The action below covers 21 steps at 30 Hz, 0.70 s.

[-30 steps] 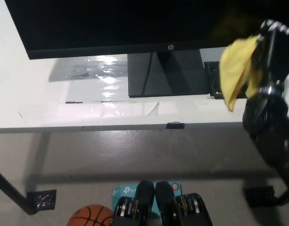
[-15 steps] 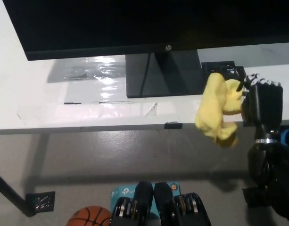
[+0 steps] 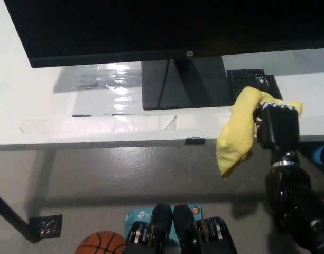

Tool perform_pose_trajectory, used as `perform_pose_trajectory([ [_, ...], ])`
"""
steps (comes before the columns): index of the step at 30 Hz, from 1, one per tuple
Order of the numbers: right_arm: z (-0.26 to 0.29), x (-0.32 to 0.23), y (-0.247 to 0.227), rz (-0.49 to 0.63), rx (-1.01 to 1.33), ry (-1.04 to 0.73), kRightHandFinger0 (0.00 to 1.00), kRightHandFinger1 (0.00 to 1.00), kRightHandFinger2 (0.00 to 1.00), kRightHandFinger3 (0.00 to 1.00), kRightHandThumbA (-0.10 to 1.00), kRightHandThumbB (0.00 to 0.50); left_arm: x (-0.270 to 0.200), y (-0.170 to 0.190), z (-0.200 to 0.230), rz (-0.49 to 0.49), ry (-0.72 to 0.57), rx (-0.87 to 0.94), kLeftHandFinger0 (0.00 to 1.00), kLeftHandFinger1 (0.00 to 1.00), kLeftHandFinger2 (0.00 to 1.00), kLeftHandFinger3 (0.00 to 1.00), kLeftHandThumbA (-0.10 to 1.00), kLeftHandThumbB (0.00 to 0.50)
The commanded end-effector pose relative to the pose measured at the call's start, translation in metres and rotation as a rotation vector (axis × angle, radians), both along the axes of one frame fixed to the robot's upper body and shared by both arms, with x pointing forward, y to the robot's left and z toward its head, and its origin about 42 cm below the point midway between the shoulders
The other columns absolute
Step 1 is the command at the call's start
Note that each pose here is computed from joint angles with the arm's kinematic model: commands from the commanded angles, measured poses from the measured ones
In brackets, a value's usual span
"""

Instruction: The robot uses its right hand to pick up the cloth kept in the middle of the desk and use it to wipe the monitor in the middle of the desk by swiping its screen twice

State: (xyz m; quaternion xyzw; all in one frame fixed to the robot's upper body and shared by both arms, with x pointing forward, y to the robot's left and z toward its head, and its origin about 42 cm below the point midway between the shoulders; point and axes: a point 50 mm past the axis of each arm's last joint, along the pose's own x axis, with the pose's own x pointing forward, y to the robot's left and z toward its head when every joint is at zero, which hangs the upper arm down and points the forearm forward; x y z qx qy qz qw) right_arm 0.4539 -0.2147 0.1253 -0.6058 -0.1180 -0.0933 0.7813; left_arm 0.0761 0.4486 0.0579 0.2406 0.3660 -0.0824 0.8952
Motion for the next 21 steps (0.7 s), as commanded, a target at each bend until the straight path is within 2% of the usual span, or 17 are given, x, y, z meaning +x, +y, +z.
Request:
perform_pose_trajectory([
  [1, 0.019, 0.015, 0.014, -0.054, -0.063, 0.265, 0.51, 0.84, 1.00, 1.00, 0.27, 0.072, -0.004, 0.007, 0.012, -0.011, -0.002, 0.023, 0.77, 0.75, 0.86, 1.00, 0.10, 0.115],
  [2, 0.019, 0.015, 0.014, -0.055, -0.065, 0.272, 0.57, 0.86, 1.00, 1.00, 0.29, 0.073, -0.005, 0.007, 0.011, -0.011, -0.001, 0.022, 0.77, 0.75, 0.86, 1.00, 0.10, 0.116],
  [3, 0.022, 0.014, 0.014, -0.053, -0.057, 0.272, 0.82, 1.00, 1.00, 1.00, 0.26, 0.100, -0.005, 0.008, 0.008, -0.005, 0.001, 0.017, 0.77, 0.75, 0.85, 1.00, 0.10, 0.117],
  [6, 0.028, 0.012, 0.010, -0.049, -0.024, 0.255, 0.95, 1.00, 1.00, 1.00, 0.18, 0.144, -0.005, 0.008, 0.007, -0.005, 0.005, 0.023, 0.77, 0.74, 0.84, 1.00, 0.09, 0.115],
  [10, 0.040, 0.008, 0.005, -0.038, -0.039, 0.267, 0.95, 1.00, 1.00, 1.00, 0.23, 0.154, -0.007, 0.009, 0.007, 0.000, 0.002, 0.022, 0.77, 0.74, 0.84, 1.00, 0.10, 0.125],
  [14, 0.064, -0.006, -0.005, -0.015, -0.050, 0.244, 1.00, 1.00, 1.00, 1.00, 0.33, 0.179, -0.005, 0.009, 0.009, -0.003, -0.005, 0.023, 0.77, 0.75, 0.85, 1.00, 0.11, 0.122],
  [16, 0.072, -0.012, -0.007, 0.002, -0.045, 0.235, 1.00, 1.00, 1.00, 1.00, 0.33, 0.178, -0.006, 0.010, 0.007, -0.001, -0.004, 0.023, 0.77, 0.75, 0.86, 1.00, 0.11, 0.121],
  [17, 0.078, -0.018, -0.011, 0.022, -0.046, 0.207, 0.92, 1.00, 1.00, 1.00, 0.30, 0.185, -0.005, 0.010, 0.007, -0.001, -0.002, 0.023, 0.77, 0.75, 0.86, 1.00, 0.10, 0.116],
  [18, 0.084, -0.024, -0.014, 0.027, -0.052, 0.193, 0.87, 1.00, 1.00, 1.00, 0.31, 0.182, -0.004, 0.010, 0.007, 0.002, -0.003, 0.021, 0.77, 0.75, 0.85, 1.00, 0.10, 0.121],
  [19, 0.093, -0.034, -0.018, 0.046, -0.057, 0.176, 0.85, 1.00, 1.00, 1.00, 0.35, 0.150, -0.004, 0.009, 0.007, 0.007, 0.000, 0.024, 0.77, 0.75, 0.86, 1.00, 0.09, 0.119],
  [21, 0.107, -0.052, -0.026, 0.069, -0.090, 0.143, 0.80, 1.00, 1.00, 1.00, 0.35, 0.145, -0.005, 0.009, 0.008, 0.004, -0.003, 0.026, 0.76, 0.74, 0.85, 1.00, 0.09, 0.122],
])
